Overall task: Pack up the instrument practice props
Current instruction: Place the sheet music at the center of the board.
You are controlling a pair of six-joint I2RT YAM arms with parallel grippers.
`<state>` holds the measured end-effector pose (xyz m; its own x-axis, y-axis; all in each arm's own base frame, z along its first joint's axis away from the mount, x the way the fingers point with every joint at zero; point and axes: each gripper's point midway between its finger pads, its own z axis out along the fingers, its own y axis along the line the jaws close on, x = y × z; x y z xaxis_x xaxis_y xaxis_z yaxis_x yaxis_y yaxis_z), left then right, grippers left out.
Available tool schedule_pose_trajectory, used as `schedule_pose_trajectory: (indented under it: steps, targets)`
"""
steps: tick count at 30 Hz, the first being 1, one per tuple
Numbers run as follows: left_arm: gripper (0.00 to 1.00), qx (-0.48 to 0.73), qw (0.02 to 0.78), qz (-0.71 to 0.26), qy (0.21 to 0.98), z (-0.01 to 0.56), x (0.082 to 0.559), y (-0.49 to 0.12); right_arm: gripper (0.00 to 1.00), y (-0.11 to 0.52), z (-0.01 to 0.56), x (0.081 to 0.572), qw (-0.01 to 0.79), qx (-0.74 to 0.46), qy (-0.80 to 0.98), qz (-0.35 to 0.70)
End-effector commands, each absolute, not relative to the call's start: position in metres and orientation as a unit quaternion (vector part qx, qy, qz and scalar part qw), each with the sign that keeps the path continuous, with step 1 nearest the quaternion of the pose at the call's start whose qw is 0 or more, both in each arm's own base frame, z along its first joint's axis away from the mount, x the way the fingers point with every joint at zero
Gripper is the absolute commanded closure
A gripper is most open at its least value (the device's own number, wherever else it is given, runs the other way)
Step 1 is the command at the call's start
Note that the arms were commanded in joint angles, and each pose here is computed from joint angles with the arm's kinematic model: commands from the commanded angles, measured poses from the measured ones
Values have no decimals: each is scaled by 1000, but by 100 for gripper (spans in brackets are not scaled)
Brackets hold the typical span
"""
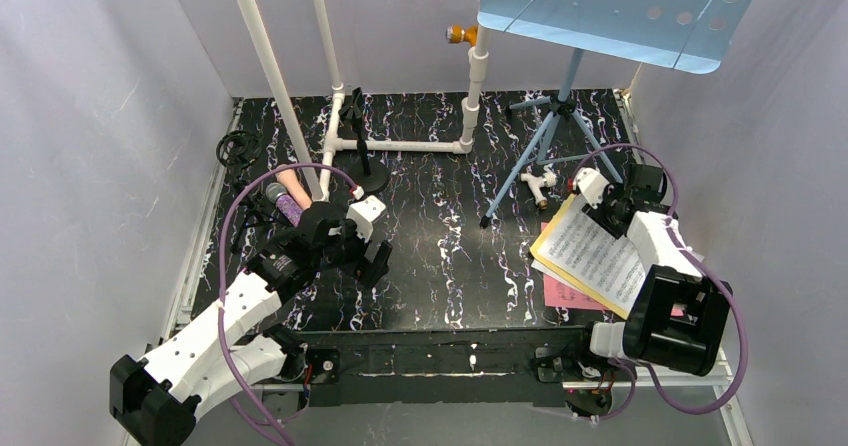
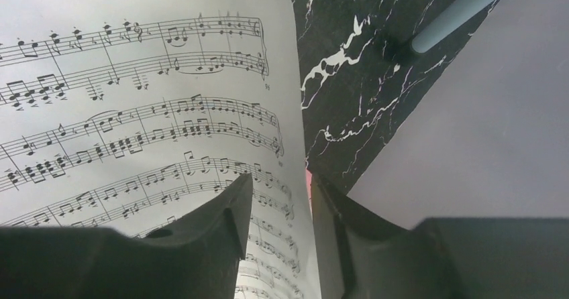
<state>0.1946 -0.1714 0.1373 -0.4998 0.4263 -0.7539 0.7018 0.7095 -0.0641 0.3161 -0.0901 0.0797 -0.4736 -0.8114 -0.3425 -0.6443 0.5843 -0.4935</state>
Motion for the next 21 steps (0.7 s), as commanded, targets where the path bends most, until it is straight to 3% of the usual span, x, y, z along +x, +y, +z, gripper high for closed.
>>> schedule_pose_trajectory:
  steps: [1,6,9,21]
  targets:
    - [0,334,368,-190,847,138,193,-172,48,-83,98,324,332,-376,856,-123]
    - [0,335,368,-191,846,138,193,-172,27,-59,128,321,392,-341,851,-74]
    - [0,335,367,-192,846,138,193,-172,20,-39,145,317,425,-327,843,-30]
    - [0,335,369,-193,845,139,192,-173,15,39,207,306,508,-305,784,183]
